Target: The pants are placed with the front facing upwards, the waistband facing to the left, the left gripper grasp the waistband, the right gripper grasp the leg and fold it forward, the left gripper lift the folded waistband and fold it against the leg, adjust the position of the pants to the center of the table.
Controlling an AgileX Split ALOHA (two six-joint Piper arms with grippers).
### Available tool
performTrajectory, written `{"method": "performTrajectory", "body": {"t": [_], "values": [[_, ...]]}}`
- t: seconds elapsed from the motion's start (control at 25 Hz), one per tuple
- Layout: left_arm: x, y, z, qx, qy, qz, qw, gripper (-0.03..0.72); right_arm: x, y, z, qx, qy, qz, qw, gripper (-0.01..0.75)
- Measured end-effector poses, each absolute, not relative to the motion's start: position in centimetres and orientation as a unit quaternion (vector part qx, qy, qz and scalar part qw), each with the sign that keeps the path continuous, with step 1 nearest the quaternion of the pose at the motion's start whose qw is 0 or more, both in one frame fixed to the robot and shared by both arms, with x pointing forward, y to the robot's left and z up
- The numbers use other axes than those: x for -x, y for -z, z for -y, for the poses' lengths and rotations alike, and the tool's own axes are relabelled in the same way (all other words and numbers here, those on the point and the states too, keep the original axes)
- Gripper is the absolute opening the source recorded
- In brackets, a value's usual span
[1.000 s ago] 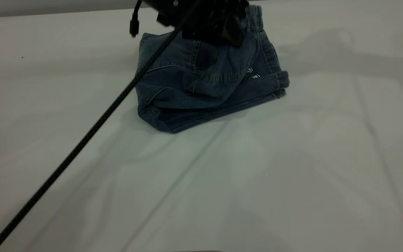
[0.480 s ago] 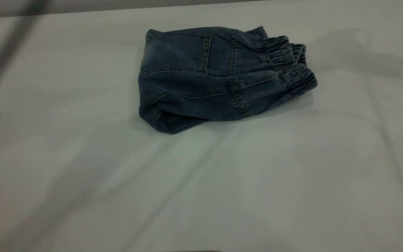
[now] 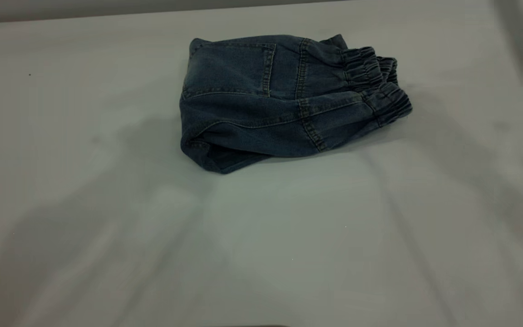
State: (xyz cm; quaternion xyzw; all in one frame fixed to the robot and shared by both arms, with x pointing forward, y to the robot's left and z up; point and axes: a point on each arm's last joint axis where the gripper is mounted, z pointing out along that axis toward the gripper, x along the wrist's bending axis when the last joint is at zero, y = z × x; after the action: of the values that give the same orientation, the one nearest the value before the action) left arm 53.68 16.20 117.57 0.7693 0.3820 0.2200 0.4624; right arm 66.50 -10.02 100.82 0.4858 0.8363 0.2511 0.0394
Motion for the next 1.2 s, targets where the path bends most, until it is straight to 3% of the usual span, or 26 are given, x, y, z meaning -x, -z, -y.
{"method": "performTrajectory", "body": {"t": [0.24, 0.52, 0.96, 1.2], "values": [[-53.3, -117.2, -16.1, -0.779, -0.194, -0.39, 0.451, 0.581, -66.3, -92.2, 5.2, -0.494, -0.156, -0.849, 0.1, 0.477], [-53.1, -116.9, -16.1, -0.788, -0.181, -0.39, 0.44, 0.581, -66.4, -85.6, 6.0, -0.567, -0.072, -0.813, 0.113, 0.471], [-53.0, -116.9, -16.1, -0.796, -0.186, -0.378, 0.435, 0.581, -63.7, -84.4, 5.5, -0.651, 0.005, -0.758, -0.03, 0.423], [-53.0, -116.9, -16.1, -0.798, -0.187, -0.375, 0.434, 0.581, -64.0, -86.4, 5.2, -0.635, 0.022, -0.771, -0.041, 0.415]]}}
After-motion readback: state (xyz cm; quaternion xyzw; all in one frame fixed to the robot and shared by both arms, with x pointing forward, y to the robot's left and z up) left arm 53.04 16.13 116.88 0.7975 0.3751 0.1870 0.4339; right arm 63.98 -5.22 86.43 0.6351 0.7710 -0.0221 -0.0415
